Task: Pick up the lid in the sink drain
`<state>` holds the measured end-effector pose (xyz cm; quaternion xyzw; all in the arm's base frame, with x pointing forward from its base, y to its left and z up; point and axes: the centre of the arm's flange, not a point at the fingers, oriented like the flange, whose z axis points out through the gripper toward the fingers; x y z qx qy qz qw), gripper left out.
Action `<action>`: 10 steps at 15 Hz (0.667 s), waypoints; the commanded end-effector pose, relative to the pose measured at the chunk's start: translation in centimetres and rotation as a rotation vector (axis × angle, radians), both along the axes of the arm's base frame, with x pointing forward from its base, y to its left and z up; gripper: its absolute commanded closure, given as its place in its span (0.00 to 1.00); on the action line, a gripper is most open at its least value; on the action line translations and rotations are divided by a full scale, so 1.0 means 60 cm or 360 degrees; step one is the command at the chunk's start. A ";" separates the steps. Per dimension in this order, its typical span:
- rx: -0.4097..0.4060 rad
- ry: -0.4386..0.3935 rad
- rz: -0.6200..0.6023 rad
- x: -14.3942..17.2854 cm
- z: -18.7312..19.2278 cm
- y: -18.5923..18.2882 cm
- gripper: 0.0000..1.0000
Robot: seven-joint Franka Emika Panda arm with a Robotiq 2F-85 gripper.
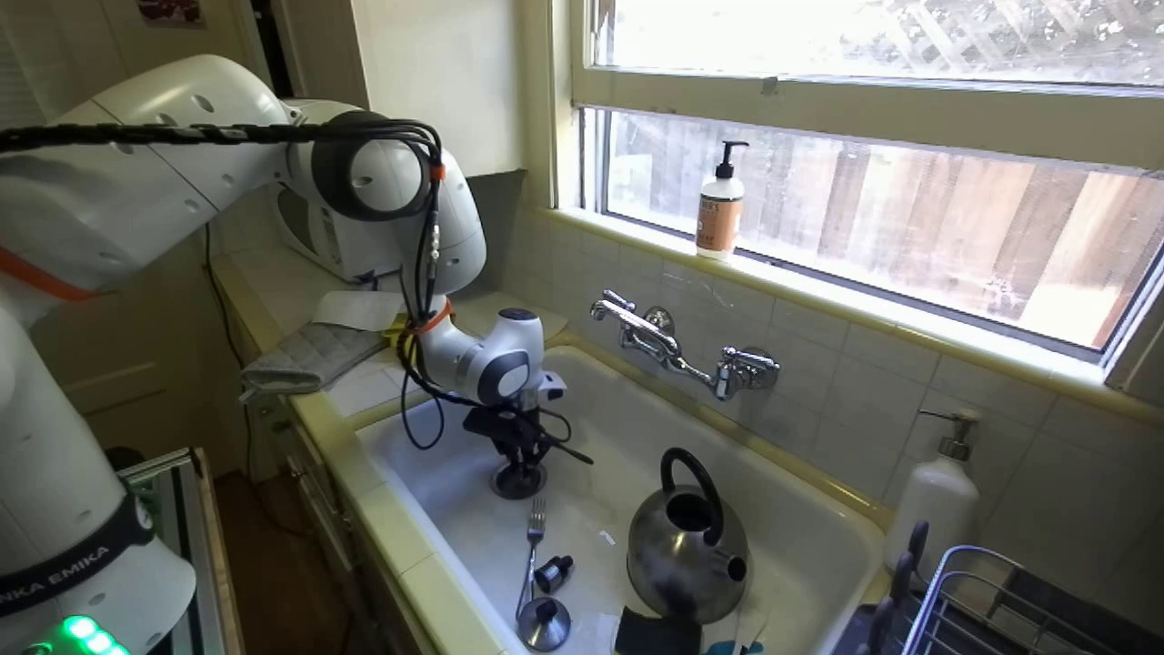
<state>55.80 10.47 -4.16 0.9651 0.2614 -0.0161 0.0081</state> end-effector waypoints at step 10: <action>-0.0013 0.0063 -0.0030 -0.024 0.019 -0.016 1.00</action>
